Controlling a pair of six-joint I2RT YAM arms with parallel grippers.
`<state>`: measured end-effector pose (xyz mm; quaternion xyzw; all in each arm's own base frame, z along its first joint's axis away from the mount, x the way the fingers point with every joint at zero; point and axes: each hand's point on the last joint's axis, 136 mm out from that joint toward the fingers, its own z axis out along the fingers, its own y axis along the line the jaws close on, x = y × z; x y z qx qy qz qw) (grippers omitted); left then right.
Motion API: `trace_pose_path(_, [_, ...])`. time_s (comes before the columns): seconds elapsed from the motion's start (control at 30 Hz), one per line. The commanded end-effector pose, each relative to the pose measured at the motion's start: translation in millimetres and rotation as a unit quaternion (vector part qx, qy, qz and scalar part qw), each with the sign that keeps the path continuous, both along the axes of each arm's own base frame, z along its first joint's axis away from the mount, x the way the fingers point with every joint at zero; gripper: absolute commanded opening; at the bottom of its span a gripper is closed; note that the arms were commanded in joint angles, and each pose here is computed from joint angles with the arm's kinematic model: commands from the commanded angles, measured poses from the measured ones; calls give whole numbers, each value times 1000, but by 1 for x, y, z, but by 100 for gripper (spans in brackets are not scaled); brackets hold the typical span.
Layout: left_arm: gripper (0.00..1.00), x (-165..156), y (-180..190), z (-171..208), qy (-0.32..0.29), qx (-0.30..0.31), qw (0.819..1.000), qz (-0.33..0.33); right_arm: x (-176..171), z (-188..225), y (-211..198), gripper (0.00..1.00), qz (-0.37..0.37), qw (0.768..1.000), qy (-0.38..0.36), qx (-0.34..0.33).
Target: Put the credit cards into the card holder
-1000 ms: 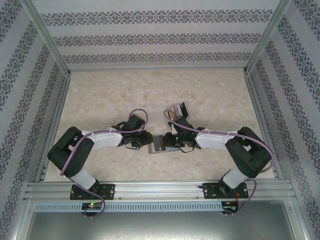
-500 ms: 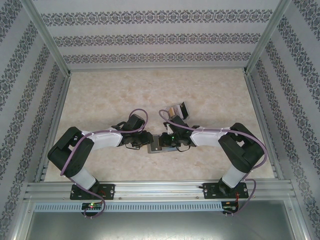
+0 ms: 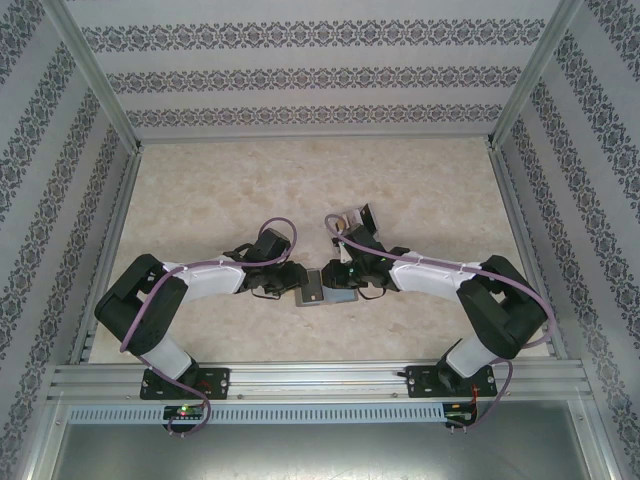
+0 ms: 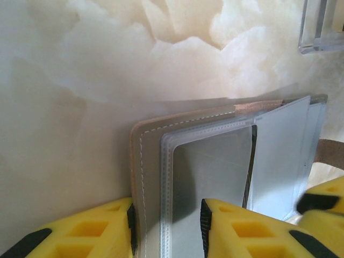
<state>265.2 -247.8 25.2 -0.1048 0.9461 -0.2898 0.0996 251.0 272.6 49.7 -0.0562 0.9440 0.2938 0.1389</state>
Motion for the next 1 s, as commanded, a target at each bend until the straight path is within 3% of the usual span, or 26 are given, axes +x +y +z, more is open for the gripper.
trace_pose_path(0.0, [37, 2, -3, 4, -13, 2, 1000, -7, 0, -4, -14, 17, 6, 1000, 0, -26])
trace_pose_path(0.13, [36, 1, -2, 1, -10, 5, 1000, -6, -4, -13, -10, 16, 8, 1000, 14, -20])
trace_pose_path(0.37, [33, -4, 3, -8, 2, 19, 1000, -3, -9, -40, -52, 17, -46, 991, 27, -119])
trace_pose_path(0.5, [31, -5, 5, -11, 6, 24, 1000, 0, -10, -38, -63, 17, -66, 988, 24, -137])
trace_pose_path(0.8, [32, -3, 3, -5, -4, 16, 1000, -2, 5, 1, -50, 22, -70, 993, -21, -95])
trace_pose_path(0.97, [34, 5, 2, 14, -32, 13, 999, -2, 37, 62, -74, 36, -68, 985, -117, -111])
